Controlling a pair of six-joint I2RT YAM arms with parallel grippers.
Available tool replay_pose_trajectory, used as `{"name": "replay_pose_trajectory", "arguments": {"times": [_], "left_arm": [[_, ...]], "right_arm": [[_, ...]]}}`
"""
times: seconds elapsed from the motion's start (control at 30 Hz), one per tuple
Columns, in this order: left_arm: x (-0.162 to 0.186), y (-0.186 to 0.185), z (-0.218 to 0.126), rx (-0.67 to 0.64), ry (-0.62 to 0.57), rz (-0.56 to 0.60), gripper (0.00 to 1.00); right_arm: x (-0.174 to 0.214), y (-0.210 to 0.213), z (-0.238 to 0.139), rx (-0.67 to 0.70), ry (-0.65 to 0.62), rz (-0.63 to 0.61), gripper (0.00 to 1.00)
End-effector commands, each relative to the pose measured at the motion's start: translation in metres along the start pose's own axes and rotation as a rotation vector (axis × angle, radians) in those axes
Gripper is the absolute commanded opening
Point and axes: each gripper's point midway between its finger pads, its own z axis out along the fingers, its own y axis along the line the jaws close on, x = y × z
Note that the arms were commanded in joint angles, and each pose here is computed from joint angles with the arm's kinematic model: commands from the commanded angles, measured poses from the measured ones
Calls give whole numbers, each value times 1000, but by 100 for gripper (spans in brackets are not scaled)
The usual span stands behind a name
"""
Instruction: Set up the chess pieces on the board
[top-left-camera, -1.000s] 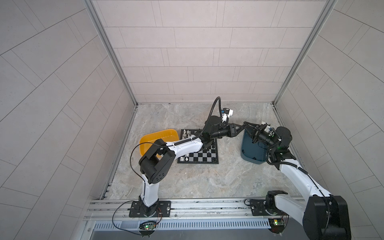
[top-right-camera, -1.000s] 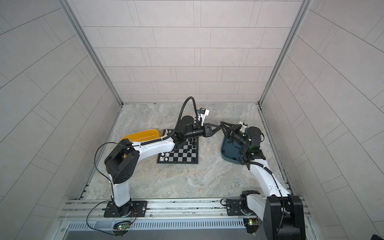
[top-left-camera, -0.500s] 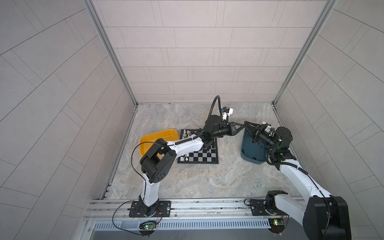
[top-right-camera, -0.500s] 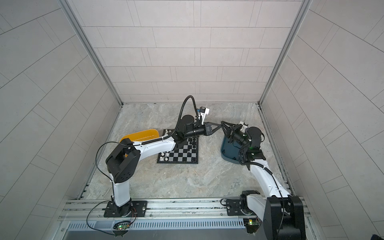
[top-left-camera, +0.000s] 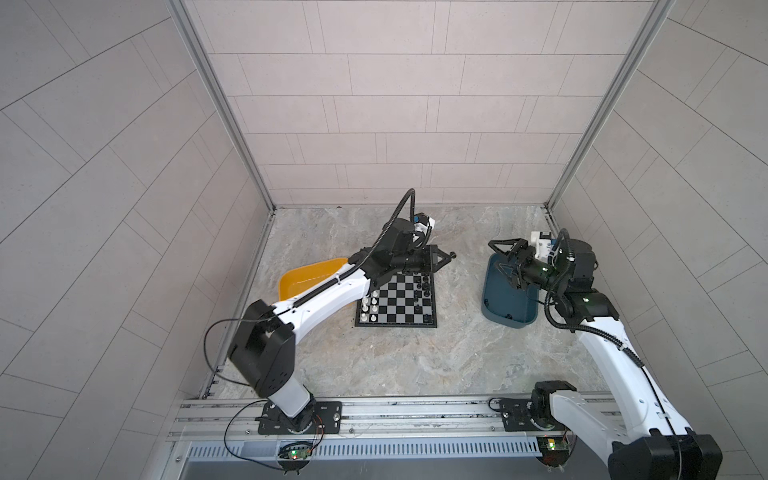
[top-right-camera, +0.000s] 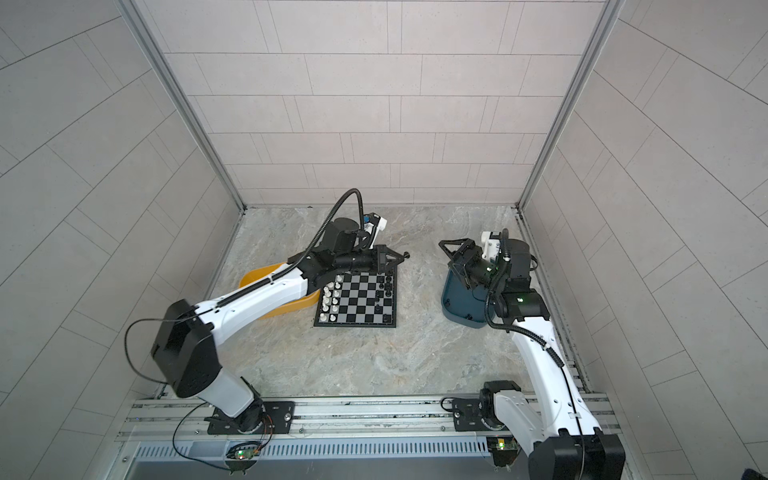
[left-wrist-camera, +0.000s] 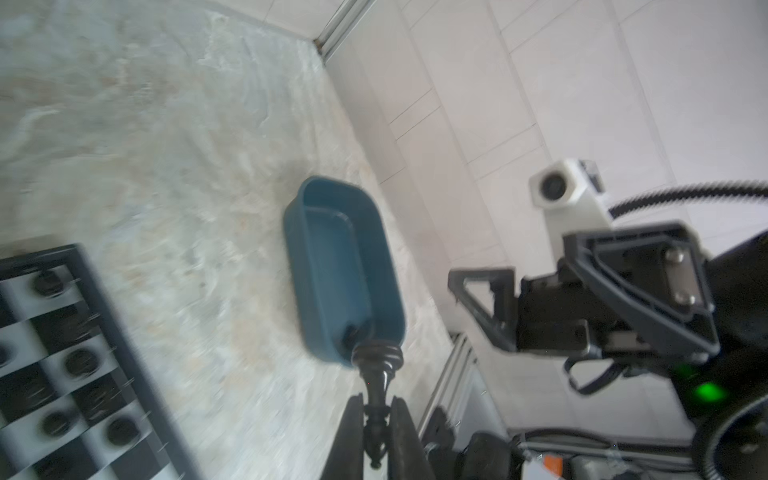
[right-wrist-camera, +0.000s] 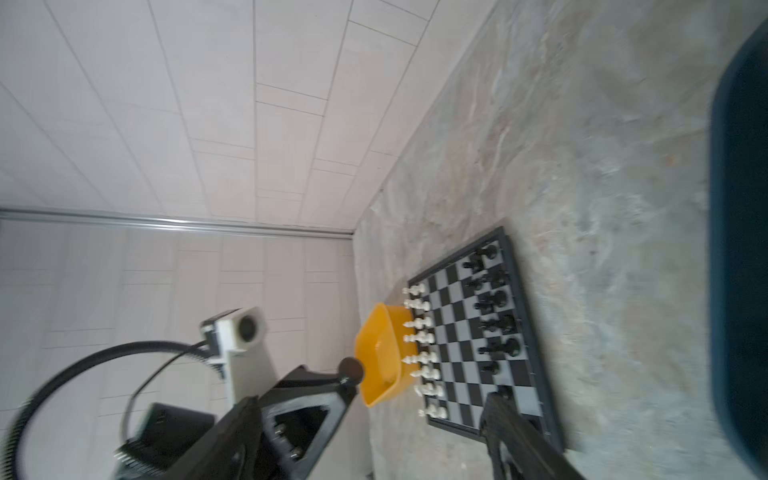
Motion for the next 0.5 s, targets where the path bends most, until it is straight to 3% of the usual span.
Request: {"name": "replay_pose_trajectory", "arguments": {"times": [0.0, 0.17, 0.47], "left_arm": [[78, 43, -53, -299, 365, 135, 0], [111, 58, -86, -409, 603, 189, 0], [132, 68, -56, -485, 798, 245, 0]], "right_arm": [[17, -56, -16, 313, 68, -237, 87], [11, -78, -26, 487, 73, -384, 90], [13, -95, -33, 594, 79, -469, 99]]}}
